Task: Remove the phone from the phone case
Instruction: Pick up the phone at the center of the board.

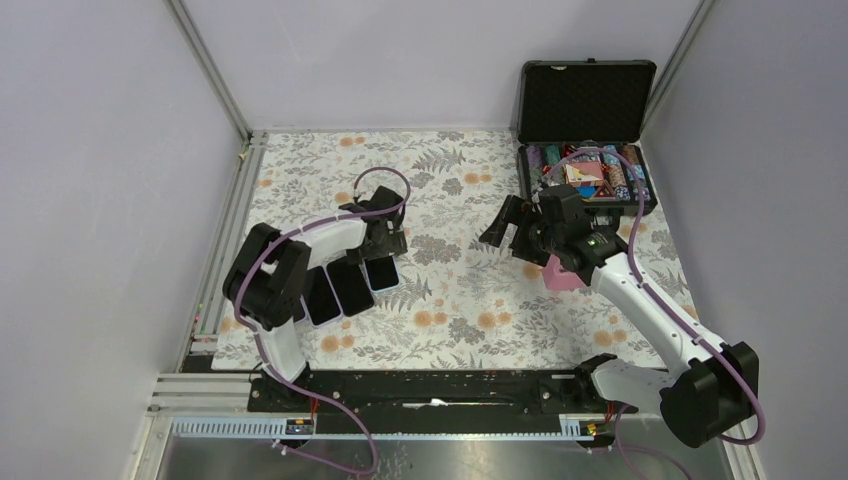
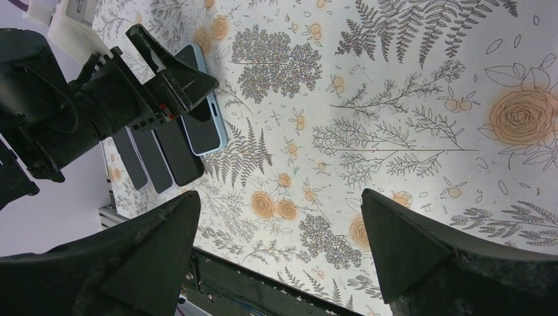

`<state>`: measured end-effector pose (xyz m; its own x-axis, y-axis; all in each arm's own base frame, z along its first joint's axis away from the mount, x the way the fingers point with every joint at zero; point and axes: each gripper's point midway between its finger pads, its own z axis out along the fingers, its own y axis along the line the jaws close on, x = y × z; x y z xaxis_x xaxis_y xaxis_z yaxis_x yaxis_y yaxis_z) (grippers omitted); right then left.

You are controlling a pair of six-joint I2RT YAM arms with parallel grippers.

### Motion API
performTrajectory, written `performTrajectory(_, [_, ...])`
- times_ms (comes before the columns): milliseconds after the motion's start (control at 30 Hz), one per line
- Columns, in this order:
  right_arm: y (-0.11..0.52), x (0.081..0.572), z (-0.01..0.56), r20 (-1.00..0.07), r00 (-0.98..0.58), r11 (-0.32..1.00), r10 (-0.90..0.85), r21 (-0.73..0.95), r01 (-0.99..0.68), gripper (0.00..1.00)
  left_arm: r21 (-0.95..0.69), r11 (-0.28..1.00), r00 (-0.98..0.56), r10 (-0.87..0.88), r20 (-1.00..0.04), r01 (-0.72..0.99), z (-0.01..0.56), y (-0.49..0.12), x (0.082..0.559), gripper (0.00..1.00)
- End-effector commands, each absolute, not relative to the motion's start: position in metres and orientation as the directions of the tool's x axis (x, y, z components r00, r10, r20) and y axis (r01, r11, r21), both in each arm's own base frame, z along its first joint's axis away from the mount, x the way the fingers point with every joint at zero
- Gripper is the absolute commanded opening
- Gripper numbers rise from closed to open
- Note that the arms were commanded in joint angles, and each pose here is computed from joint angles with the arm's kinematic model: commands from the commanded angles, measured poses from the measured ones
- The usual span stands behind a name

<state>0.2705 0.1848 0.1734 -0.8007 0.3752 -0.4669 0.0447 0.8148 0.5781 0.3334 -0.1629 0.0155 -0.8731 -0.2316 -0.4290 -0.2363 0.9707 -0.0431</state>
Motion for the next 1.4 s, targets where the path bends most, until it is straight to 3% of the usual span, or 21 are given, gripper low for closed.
performTrajectory(0, [0.188,0.266,0.171,-0.456,-0.814,0.812,0.36,0.583,0.033,1.0,-0.043,0.961,-0.901,-0.27,-0.338,-0.271,0.004,-0.163,0.3,0.93])
performTrajectory(200, [0.189,0.264,0.167,-0.444,-0.82,0.809,0.36,0.586,0.037,1.0,-0.052,0.967,-0.907,-0.254,-0.337,-0.251,0.004,-0.168,0.298,0.81])
performTrajectory(267, [0.19,0.264,0.168,-0.445,-0.821,0.809,0.358,0.587,0.034,1.0,-0.061,0.97,-0.908,-0.244,-0.342,-0.237,0.005,-0.172,0.302,0.72])
performTrajectory(433, [0.186,0.266,0.167,-0.464,-0.814,0.821,0.35,0.57,0.028,1.0,-0.155,0.969,-0.909,-0.237,-0.342,-0.194,0.021,-0.192,0.312,0.39])
performTrajectory(633, [0.211,0.271,0.181,-0.492,-0.81,0.75,0.318,0.653,-0.102,1.0,-0.401,0.908,-0.915,-0.261,-0.309,-0.124,0.07,-0.238,0.316,0.3])
performTrajectory(800, [0.233,0.269,0.201,-0.53,-0.795,0.67,0.295,0.708,-0.223,0.99,-0.551,0.831,-0.922,-0.266,-0.28,-0.072,0.116,-0.261,0.321,0.16])
performTrajectory(1233, [0.284,0.262,0.209,-0.555,-0.795,0.661,0.245,0.696,-0.282,0.98,-0.792,0.61,-0.871,-0.389,-0.301,0.001,0.237,-0.293,0.341,0.17])
performTrajectory(1367, [0.31,0.262,0.225,-0.618,-0.762,0.654,0.195,0.661,-0.368,0.97,-0.829,0.554,-0.838,-0.418,-0.351,0.07,0.261,-0.297,0.344,0.19])
